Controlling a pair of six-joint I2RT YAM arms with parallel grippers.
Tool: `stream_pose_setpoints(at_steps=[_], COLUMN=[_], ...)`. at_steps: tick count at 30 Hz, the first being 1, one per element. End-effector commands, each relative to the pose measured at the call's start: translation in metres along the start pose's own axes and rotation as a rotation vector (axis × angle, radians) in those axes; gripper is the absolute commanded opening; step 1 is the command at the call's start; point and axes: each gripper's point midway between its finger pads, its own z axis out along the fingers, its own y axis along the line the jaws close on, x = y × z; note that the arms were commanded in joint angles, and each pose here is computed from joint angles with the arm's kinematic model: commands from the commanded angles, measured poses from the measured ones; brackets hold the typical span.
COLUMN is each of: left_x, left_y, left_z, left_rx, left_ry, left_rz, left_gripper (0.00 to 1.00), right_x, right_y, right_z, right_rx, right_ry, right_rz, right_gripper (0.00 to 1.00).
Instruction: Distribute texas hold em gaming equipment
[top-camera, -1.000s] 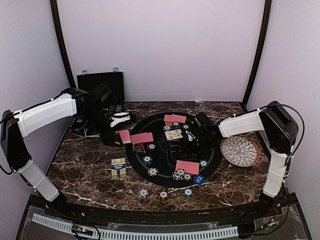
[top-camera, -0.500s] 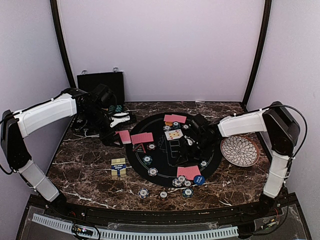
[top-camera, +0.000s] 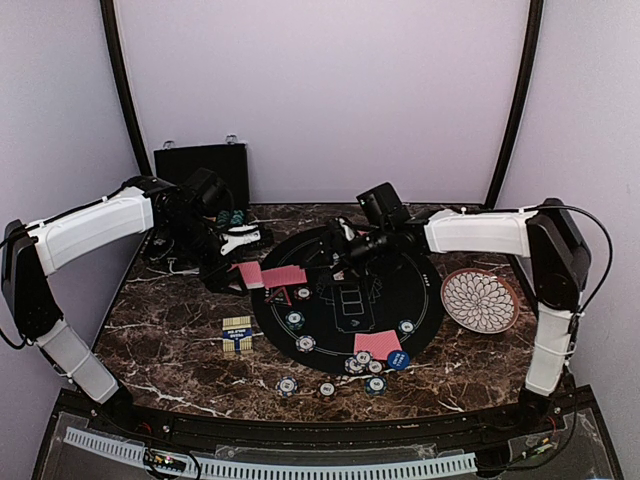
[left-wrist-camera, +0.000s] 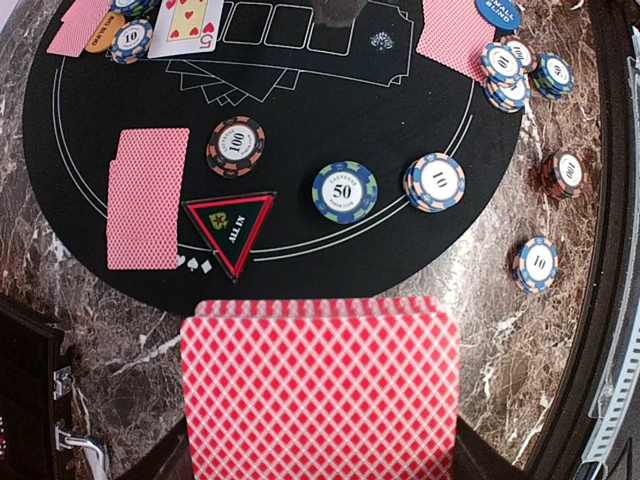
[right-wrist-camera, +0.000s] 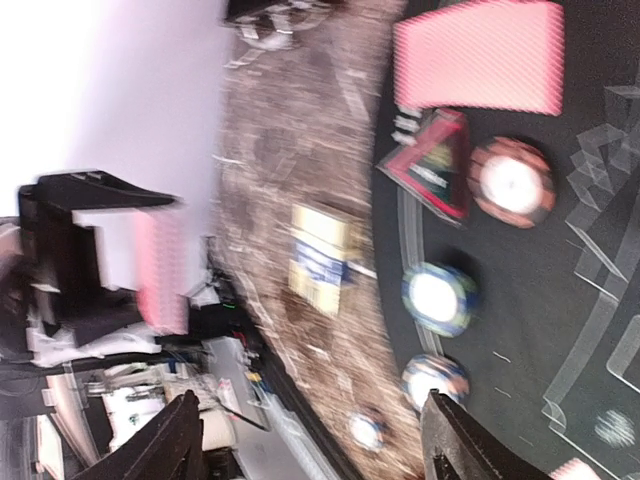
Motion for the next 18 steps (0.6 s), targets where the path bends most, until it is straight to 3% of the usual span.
stream_pose_setpoints(at_steps=[1, 18], left_x=[-0.01, -0.016], left_y=[-0.005, -0.001], left_z=[-0.017, -0.013], left_rx=[0.008, 0.007], left_ry=[-0.052, -0.067], left_rz=[0.004, -0.015], left_gripper=[0.0, 0.0], right_x=[-0.006, -0.008], right_y=[0.042, 0.082], right_z=[0.026, 0.078], right_rx=[-0.161, -0.309], right_ry=[0.031, 0.115], right_rz=[-0.017, -0.037], right_gripper=[0.76, 0.77])
